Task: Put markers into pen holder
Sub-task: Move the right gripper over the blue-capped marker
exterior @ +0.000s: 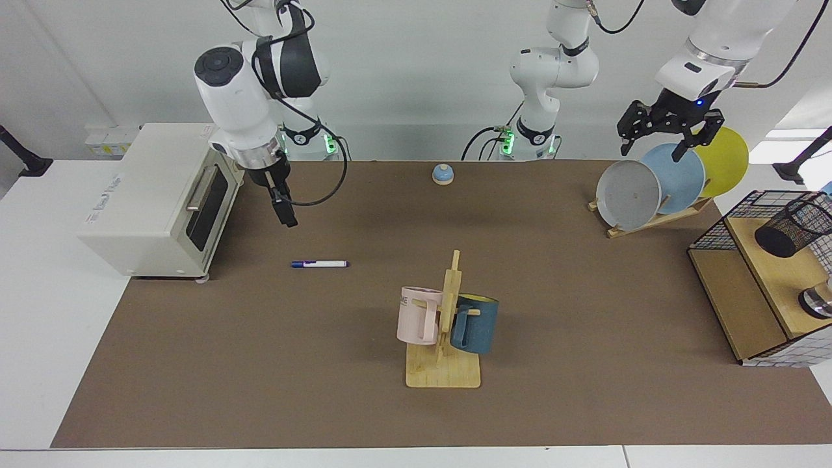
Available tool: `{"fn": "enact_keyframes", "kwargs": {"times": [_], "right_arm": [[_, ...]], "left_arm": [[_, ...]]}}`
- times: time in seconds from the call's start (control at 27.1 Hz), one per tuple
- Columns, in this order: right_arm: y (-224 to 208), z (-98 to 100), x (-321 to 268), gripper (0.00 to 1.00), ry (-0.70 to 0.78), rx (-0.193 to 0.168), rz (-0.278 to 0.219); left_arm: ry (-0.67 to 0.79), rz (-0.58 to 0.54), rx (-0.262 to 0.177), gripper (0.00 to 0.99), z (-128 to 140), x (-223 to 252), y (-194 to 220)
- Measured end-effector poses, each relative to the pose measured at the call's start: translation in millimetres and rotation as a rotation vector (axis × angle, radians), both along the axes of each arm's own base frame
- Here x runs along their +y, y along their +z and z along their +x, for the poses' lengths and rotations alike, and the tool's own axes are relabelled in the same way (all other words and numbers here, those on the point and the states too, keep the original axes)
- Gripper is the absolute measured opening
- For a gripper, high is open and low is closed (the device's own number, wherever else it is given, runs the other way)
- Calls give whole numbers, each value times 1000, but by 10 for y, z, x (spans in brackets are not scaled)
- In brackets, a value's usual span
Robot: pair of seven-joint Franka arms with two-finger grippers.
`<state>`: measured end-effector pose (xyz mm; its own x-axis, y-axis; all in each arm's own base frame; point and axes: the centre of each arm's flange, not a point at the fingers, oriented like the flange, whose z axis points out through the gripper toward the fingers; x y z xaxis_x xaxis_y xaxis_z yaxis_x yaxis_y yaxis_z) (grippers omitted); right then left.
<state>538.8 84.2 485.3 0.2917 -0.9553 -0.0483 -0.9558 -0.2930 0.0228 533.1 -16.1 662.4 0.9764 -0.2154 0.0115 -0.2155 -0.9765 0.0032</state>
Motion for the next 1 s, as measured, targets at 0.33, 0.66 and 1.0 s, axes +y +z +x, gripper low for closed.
{"fn": "enact_keyframes", "kwargs": {"times": [0.33,0.66,1.0], "right_arm": [[-724,37,294,1000,-92,-45,21],[-926,71,226,1000,-115,-58,28],[-1326,46,215,1000,-121,-74,38]], "left_arm": [[0,0,1,991,-1,0,0],[-4,0,1,991,-3,-22,0],[-13,1,2,991,-5,-74,-1]]}}
